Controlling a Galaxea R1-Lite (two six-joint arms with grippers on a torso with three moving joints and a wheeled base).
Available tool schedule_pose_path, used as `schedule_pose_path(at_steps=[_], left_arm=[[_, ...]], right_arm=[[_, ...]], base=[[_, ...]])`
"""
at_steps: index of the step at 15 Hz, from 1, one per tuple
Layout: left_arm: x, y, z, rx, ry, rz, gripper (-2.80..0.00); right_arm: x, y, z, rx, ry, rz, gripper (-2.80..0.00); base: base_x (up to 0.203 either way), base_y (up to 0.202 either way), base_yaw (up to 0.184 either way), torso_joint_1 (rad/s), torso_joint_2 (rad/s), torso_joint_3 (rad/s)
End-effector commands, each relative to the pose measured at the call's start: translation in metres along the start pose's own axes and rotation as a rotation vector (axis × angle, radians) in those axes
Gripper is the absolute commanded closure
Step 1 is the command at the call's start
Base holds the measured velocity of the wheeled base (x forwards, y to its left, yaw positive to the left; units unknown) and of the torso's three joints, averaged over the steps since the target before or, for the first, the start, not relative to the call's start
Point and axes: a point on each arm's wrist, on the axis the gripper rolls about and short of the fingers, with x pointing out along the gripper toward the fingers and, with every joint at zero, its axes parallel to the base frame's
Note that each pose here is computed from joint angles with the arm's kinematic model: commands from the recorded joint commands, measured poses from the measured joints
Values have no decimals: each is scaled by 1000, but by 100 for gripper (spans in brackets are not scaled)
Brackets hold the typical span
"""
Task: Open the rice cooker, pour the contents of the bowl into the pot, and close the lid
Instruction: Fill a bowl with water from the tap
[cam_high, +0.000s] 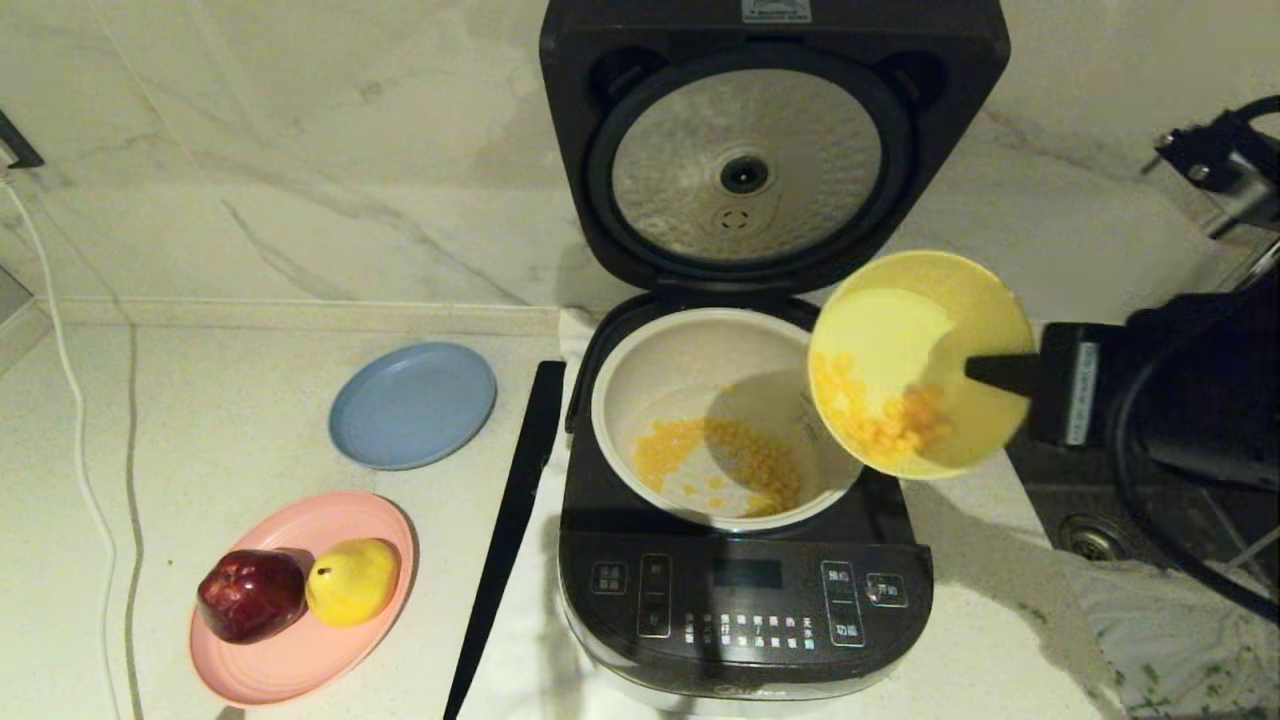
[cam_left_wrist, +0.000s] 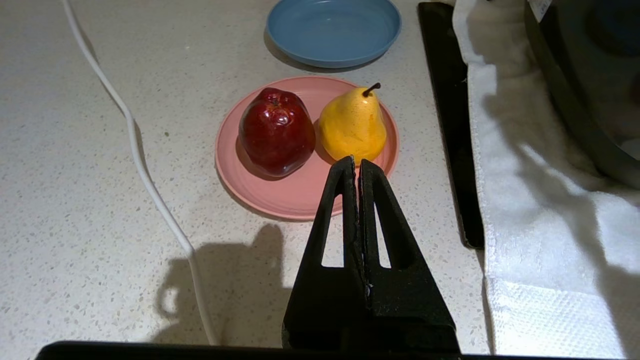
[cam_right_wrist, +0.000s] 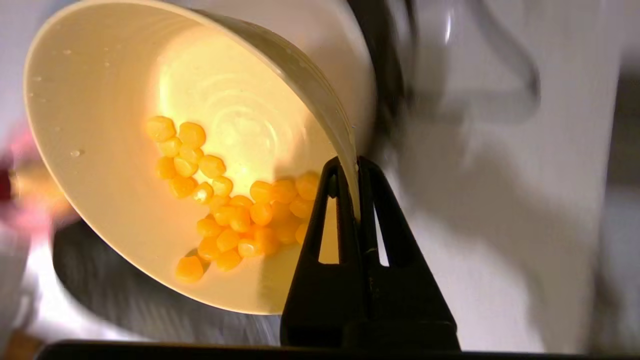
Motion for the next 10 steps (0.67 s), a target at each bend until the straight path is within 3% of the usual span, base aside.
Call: schedule_pose_path(at_steps=[1,4,6,10], left_arm=[[1,0,-2,0,8,0,0],[1,0,-2,0,8,0,0],[1,0,-2,0,8,-1,0],[1,0,-2,0,8,-1,0]], right_arm=[[-32,-36,1,42,94,-37,0],[-41,-71,0,136,154,-128,0],[-37,-101,-3,240,181,-240,0],[-30,-175,-15,533,227,-450,0]], base=[[0,0,0,0,0,0],[0,0,0,0,0,0],[0,0,0,0,0,0],[0,0,0,0,0,0]])
